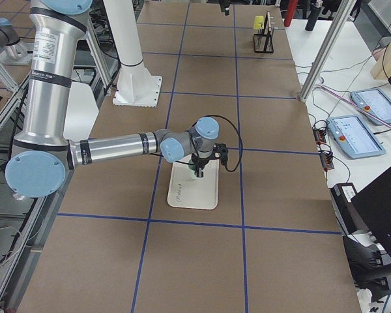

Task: Left arm grabs green cup and hands to right arm on tray

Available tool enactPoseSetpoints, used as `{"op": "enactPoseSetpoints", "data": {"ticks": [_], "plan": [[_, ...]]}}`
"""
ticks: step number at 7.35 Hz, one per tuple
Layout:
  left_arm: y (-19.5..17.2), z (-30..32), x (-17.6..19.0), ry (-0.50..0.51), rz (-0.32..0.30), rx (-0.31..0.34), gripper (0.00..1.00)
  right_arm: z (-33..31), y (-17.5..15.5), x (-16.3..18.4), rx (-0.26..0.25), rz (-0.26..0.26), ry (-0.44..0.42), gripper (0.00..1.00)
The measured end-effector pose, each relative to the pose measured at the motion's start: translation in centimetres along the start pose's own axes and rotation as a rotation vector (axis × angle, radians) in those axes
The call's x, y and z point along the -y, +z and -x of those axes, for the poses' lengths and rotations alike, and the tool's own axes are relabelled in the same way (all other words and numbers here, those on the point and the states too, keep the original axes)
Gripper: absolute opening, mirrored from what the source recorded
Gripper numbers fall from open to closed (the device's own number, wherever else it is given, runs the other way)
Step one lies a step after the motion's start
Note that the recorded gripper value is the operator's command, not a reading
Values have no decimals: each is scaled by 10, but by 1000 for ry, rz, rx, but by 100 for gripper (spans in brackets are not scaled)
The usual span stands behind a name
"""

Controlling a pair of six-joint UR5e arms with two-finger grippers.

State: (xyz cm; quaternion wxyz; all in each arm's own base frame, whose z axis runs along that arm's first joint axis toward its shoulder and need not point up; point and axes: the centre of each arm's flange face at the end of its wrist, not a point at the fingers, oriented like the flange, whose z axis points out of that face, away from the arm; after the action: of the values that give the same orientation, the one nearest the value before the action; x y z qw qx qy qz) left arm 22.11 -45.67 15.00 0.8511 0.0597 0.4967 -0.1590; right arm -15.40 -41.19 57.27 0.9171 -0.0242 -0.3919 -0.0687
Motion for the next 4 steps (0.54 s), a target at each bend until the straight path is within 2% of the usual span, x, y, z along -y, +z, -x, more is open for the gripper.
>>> {"op": "enactPoseSetpoints", "data": {"ticks": [1,4], "plan": [[0,0,0,1,0,-1,100,-1,3,4,0,3,1,100],[1,2,0,1,0,3,100,3,-15,8,21,-30,-2,100]]}}
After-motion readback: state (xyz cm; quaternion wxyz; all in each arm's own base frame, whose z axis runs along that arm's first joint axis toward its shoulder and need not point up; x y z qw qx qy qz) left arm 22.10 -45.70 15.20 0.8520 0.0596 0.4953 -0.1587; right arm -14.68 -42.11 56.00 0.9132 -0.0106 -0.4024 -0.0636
